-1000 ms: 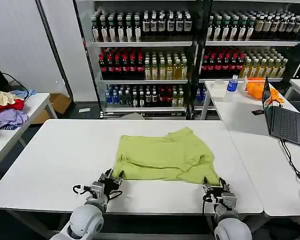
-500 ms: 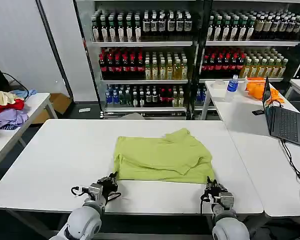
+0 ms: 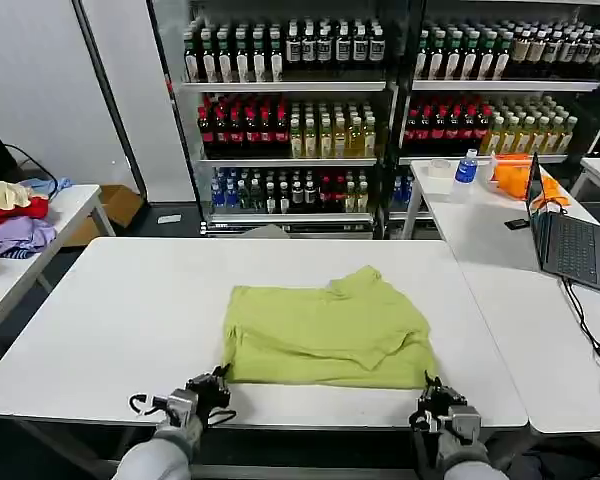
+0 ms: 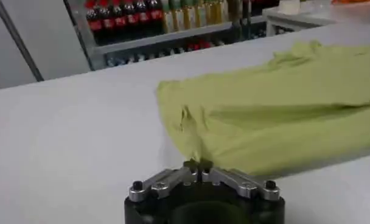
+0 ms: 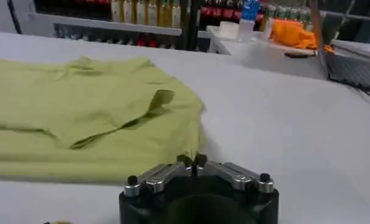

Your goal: Fold and organize the clothes.

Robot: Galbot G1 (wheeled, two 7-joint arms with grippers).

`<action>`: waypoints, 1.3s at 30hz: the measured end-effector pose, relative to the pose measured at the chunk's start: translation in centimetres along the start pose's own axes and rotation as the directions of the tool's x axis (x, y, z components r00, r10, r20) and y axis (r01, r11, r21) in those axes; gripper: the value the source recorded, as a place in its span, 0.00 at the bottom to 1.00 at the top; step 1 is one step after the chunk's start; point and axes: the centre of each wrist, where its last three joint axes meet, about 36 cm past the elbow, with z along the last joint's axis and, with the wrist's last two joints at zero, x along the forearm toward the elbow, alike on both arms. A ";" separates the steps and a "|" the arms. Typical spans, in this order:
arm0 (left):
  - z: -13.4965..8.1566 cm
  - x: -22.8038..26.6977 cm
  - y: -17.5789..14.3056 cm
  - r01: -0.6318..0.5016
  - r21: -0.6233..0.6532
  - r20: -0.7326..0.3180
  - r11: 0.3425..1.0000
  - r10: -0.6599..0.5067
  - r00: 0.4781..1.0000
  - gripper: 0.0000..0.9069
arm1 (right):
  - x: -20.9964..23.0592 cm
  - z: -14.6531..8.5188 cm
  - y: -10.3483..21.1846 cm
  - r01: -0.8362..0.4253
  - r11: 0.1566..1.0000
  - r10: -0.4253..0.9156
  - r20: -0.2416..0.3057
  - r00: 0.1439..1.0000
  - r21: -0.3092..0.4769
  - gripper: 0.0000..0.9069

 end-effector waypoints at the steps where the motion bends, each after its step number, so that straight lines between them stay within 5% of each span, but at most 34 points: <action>1: 0.1 0.6 -0.2 -0.003 0.004 0.000 1.000 0.003 1.000 1.00 | 0.3 -0.1 0.0 -0.001 1.000 0.001 0.001 1.000 0.003 1.00; 20: -1.1 5.3 0.6 0.027 0.000 0.050 1.000 -0.027 0.998 1.00 | 1.4 -2.4 -0.9 -0.089 0.996 0.087 0.118 0.989 0.018 1.00; 27: -2.4 2.8 2.0 0.030 0.003 0.070 1.000 -0.030 0.997 1.00 | -3.1 -4.8 -0.8 -0.073 0.997 0.073 0.149 0.986 -0.010 1.00; 39: -6.3 -6.1 3.4 0.022 0.051 0.060 0.998 -0.025 0.998 1.00 | -14.5 -11.0 1.3 0.003 0.998 0.005 0.128 0.992 -0.063 1.00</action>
